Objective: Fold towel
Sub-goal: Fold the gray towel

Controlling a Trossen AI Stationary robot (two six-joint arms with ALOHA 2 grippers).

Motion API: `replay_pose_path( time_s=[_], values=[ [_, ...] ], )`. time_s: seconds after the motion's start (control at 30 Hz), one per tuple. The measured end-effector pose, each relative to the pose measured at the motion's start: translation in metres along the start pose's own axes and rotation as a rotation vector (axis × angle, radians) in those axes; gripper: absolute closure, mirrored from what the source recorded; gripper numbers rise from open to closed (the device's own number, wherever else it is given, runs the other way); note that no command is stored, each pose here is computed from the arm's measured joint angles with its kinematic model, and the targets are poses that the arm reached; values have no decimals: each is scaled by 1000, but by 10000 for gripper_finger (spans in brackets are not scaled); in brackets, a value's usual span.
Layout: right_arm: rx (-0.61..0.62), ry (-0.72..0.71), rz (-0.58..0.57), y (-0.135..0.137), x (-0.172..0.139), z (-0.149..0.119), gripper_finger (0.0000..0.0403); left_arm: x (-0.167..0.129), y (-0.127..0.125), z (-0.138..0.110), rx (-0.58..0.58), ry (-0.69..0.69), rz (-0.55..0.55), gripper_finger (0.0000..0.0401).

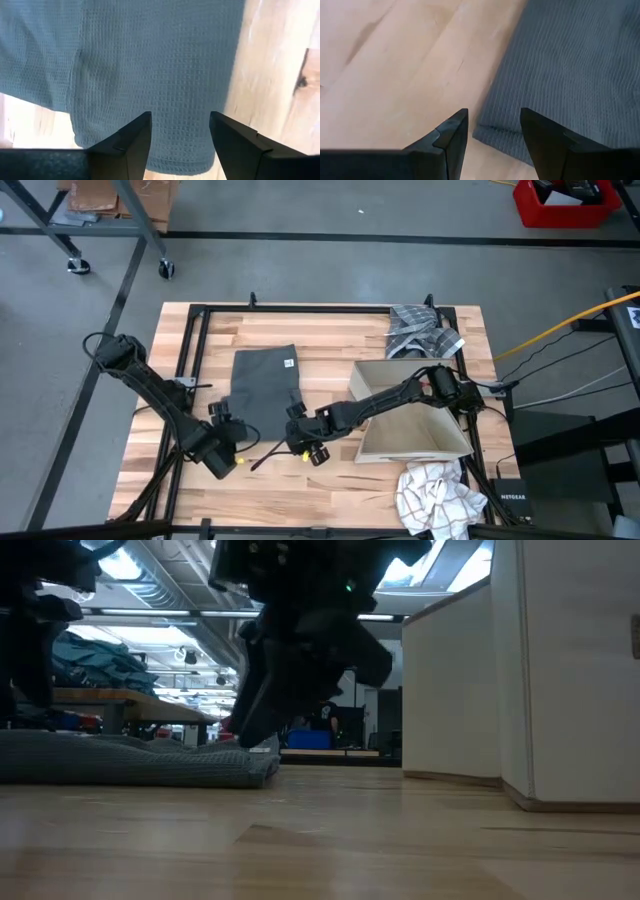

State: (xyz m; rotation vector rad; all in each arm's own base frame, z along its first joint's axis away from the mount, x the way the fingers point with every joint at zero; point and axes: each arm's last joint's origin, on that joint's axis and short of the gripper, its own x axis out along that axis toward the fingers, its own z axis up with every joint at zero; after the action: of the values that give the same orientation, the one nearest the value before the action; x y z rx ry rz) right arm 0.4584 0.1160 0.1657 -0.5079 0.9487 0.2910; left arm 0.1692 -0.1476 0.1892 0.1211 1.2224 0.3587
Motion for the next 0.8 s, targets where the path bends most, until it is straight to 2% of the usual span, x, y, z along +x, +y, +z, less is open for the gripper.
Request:
replay_pose_path(
  time_s=[0.17, 0.4, 0.57, 0.8],
  values=[
    [1, -4, -9, 1, 4, -3, 217, -3, -8, -2, 52, -39, -51, 206],
    [2, -10, -14, 3, 8, -7, 217, -4, -13, -5, 84, -49, -63, 205],
    [2, 19, -73, 3, 16, -10, 217, 5, -22, -8, 145, -24, -28, 205],
    [-2, 37, -67, 8, 31, -15, 217, 27, -34, -13, 217, 35, 55, 205]
  ],
)
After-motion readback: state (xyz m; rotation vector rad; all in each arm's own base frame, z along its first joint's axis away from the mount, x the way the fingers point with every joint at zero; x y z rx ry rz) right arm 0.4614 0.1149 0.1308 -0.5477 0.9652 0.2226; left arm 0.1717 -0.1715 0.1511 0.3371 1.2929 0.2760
